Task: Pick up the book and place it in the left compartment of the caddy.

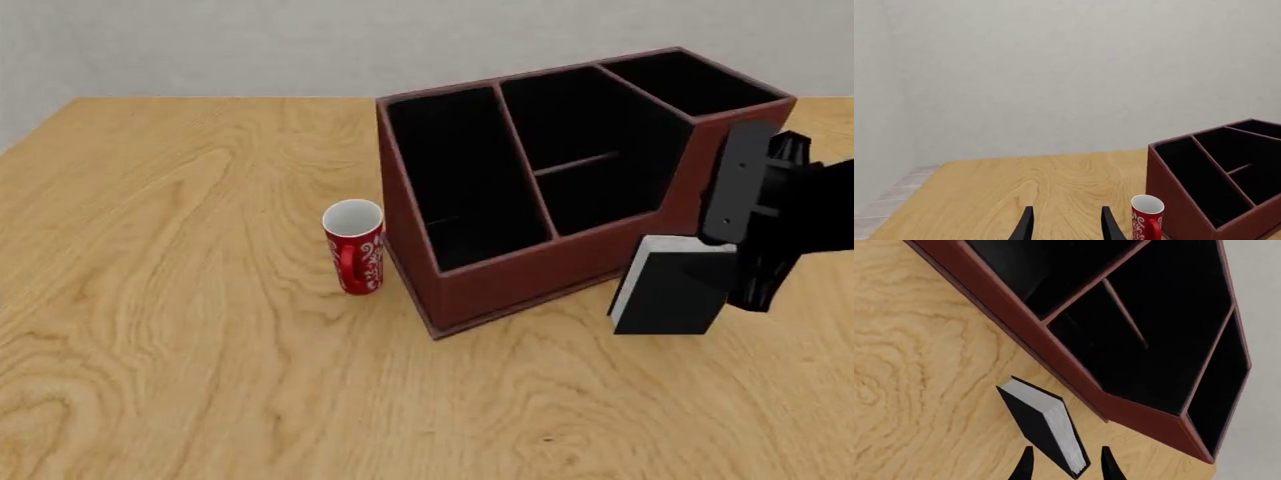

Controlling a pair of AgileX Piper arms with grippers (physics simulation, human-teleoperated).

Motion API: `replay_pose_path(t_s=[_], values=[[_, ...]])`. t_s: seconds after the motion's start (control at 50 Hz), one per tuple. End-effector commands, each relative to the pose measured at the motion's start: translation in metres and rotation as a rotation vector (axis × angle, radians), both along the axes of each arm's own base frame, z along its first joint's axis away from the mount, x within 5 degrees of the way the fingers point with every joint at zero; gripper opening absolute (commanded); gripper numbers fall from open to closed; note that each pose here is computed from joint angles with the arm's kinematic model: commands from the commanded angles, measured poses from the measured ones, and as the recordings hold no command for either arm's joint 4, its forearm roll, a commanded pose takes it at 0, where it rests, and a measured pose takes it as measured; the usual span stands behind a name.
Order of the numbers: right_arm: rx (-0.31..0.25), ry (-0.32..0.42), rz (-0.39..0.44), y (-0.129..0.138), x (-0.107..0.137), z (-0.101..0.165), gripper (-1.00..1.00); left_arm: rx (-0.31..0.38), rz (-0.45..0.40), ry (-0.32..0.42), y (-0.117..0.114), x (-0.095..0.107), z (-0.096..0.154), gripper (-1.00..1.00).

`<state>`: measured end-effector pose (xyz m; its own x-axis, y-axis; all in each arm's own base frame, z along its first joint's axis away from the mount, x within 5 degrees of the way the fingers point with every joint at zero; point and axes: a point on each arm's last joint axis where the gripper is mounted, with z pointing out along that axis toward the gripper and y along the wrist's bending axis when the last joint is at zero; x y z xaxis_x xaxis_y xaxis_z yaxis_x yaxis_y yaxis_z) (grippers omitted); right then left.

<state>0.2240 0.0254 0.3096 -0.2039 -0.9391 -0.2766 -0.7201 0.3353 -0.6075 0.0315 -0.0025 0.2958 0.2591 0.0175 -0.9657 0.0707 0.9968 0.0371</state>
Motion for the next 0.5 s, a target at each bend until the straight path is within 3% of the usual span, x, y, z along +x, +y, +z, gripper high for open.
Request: replay_pose_path(t_s=[0.02, 0.5], values=[[-0.003, 0.022, -0.003, 0.001, 0.015, -0.010, 1.00, -0.018, 0.014, 0.003, 0.001, 0.001, -0.002, 1.00], [0.005, 0.102, -0.007, 0.006, 0.023, -0.051, 1.00, -0.018, 0.032, 0.008, 0.001, 0.002, -0.005, 1.00]])
